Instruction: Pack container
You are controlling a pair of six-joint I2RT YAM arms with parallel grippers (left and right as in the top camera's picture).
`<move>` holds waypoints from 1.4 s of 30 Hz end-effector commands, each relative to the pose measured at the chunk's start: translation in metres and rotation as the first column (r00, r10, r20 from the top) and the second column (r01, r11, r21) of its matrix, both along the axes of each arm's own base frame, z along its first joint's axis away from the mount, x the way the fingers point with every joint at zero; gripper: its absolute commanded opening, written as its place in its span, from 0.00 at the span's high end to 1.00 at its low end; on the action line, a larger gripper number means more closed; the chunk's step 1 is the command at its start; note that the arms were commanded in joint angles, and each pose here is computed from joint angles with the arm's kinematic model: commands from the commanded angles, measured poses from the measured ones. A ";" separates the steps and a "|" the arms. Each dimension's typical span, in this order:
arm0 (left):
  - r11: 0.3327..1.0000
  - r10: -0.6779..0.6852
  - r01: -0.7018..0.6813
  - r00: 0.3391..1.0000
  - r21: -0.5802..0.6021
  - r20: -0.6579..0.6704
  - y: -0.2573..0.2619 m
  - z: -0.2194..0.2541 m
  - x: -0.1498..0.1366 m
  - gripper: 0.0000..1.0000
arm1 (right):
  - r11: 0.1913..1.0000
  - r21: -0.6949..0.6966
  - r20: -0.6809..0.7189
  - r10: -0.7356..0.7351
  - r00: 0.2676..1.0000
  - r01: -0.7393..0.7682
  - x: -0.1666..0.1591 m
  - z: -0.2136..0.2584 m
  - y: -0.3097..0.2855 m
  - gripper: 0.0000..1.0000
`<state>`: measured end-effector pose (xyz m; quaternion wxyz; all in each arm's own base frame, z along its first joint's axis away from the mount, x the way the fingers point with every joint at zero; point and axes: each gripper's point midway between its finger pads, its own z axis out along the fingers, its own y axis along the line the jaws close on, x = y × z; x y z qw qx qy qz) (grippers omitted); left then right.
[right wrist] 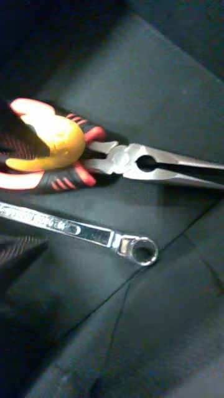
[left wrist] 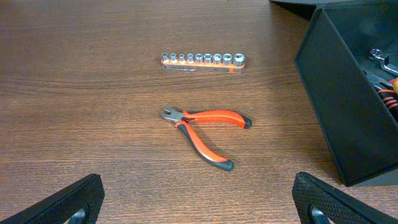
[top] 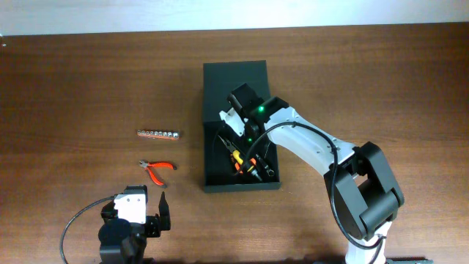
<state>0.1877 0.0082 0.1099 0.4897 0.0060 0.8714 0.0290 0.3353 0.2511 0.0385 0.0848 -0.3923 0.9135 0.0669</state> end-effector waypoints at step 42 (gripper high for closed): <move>1.000 -0.013 0.013 1.000 0.012 0.005 -0.001 0.000 0.000 0.01 | 0.783 0.591 0.505 -0.546 0.668 0.194 -0.187 0.246 -0.179 0.01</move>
